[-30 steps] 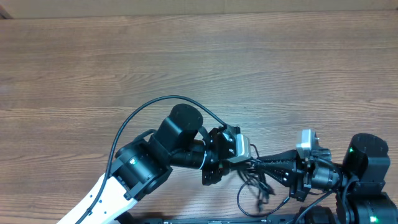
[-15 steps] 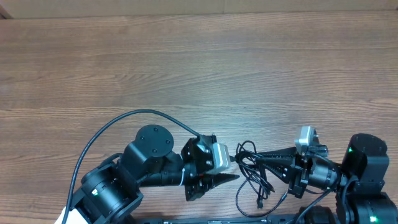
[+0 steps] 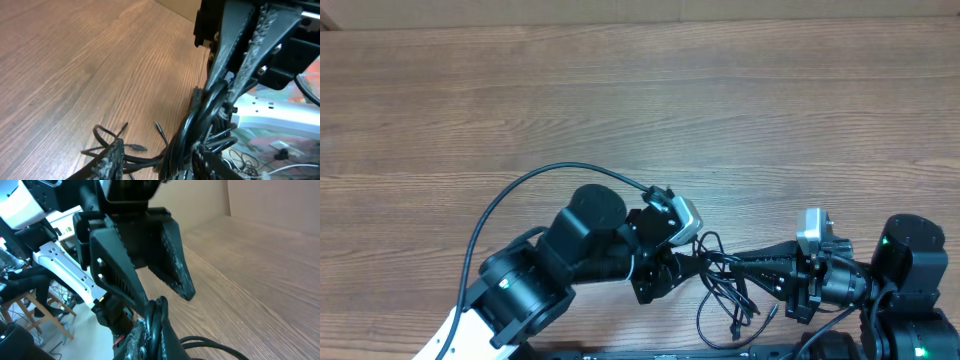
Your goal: Untangle cables
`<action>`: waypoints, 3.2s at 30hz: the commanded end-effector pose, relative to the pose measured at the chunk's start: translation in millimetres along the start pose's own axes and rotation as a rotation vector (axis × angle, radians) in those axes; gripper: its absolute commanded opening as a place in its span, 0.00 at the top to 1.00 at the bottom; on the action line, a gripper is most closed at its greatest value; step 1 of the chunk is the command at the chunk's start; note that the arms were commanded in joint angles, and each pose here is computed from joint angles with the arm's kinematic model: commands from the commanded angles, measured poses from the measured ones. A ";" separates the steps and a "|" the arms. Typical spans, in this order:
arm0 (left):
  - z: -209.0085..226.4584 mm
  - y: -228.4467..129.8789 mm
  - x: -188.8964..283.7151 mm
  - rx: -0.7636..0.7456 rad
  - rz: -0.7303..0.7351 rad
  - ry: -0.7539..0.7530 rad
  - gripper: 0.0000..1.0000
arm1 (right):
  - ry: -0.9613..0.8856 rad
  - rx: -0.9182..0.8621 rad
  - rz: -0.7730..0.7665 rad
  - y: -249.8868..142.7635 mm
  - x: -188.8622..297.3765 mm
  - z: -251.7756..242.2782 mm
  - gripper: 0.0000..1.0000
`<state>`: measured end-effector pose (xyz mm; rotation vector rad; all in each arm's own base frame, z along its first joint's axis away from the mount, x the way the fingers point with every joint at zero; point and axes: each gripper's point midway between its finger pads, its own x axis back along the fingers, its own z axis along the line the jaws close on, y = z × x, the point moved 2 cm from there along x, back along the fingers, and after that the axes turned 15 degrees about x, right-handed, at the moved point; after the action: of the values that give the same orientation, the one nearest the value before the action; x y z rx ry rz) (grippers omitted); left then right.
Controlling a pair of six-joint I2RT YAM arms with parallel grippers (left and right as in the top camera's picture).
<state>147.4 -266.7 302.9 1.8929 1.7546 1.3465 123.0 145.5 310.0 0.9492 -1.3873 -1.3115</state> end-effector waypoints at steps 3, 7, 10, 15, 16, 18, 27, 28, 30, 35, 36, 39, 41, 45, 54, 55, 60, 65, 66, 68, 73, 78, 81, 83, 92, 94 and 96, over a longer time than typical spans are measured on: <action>-4.8 1.2 -2.4 0.011 0.013 -0.025 0.77 | 0.026 0.019 -0.019 6.4 0.9 5.5 0.96; -4.9 1.2 -2.3 0.011 0.013 -0.025 0.96 | 0.026 0.024 -0.020 6.9 0.9 5.3 0.96; -4.6 0.7 -2.4 0.013 0.015 -0.024 0.96 | 0.034 0.021 -0.024 7.3 1.0 6.6 0.96; -1.3 0.8 -2.5 0.016 0.012 -0.003 0.96 | 0.052 0.027 -0.034 9.2 1.1 9.2 0.96; 1.4 0.9 -2.4 0.023 0.009 0.014 0.96 | 0.051 0.031 -0.035 9.6 1.1 9.1 0.96; 11.1 1.5 -2.0 0.080 -0.003 0.075 0.96 | 0.052 0.033 -0.036 9.8 1.1 9.0 0.96; 53.3 9.0 7.5 0.392 -0.137 0.337 0.96 | 0.062 0.031 -0.040 10.3 1.2 10.7 0.96; 55.0 9.7 8.2 0.409 -0.147 0.346 0.96 | 0.066 0.030 -0.042 10.5 1.3 11.3 0.96; 56.9 11.6 9.1 0.430 -0.165 0.357 0.96 | 0.066 0.028 -0.042 10.3 1.3 11.3 0.96; 62.6 16.9 12.2 0.504 -0.220 0.386 0.96 | 0.066 0.023 -0.041 9.8 1.3 11.6 0.96; 63.6 17.5 12.7 0.517 -0.228 0.392 0.96 | 0.066 0.024 -0.041 9.9 1.3 11.5 0.96; 72.0 20.8 17.3 0.633 -0.296 0.432 0.96 | 0.066 0.022 -0.040 9.7 1.3 11.6 0.96; 77.0 22.7 20.6 0.729 -0.348 0.450 0.96 | 0.066 0.022 -0.040 9.7 1.3 11.6 0.96; 81.1 23.7 23.3 0.835 -0.397 0.459 0.96 | 0.065 0.024 -0.040 9.8 1.3 11.4 0.96; 80.0 19.7 22.3 0.776 -0.358 0.467 0.49 | 0.032 0.014 -0.021 6.3 0.9 6.6 0.96; 76.7 19.1 21.9 0.709 -0.329 0.459 0.39 | 0.026 0.011 -0.017 5.6 0.9 5.9 0.96; 60.2 19.1 26.4 0.465 -0.258 0.406 0.28 | 0.026 0.007 -0.016 5.2 0.9 5.9 0.96; 42.9 20.6 42.5 0.267 -0.253 0.365 0.37 | 0.026 0.008 -0.016 5.2 0.9 5.9 0.96; 38.6 21.2 47.7 0.242 -0.264 0.354 0.37 | 0.026 0.008 -0.016 5.2 0.9 6.0 0.96; 28.6 21.8 53.4 0.183 -0.267 0.315 0.27 | 0.027 0.007 -0.016 5.2 0.9 6.0 0.96; -3.7 14.0 54.7 -0.036 -0.198 0.152 0.11 | 0.032 0.008 -0.019 5.6 0.9 6.7 0.96; -21.1 1.9 47.3 -0.127 -0.115 0.025 0.06 | 0.054 0.012 -0.032 7.8 1.1 10.0 0.96; -20.9 1.6 43.2 -0.136 -0.101 0.015 0.00 | 0.081 0.019 -0.047 10.5 1.5 13.9 0.96; -22.9 0.4 42.2 -0.154 -0.092 -0.001 0.00 | 0.110 0.035 -0.065 14.2 2.1 17.9 0.96; -52.9 -12.1 43.6 -0.297 -0.034 -0.207 0.02 | 0.143 0.052 -0.085 18.1 3.0 22.5 0.96; -54.1 -13.4 43.9 -0.299 -0.029 -0.217 0.01 | 0.156 0.059 -0.093 19.5 3.3 24.2 0.96; -54.1 -13.4 43.8 -0.299 -0.029 -0.217 0.03 | 0.190 0.063 -0.110 22.1 4.5 29.3 0.96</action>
<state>102.0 -245.7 337.6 1.7730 1.4670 1.2982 106.8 149.7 324.0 1.0958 -1.2884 -1.2636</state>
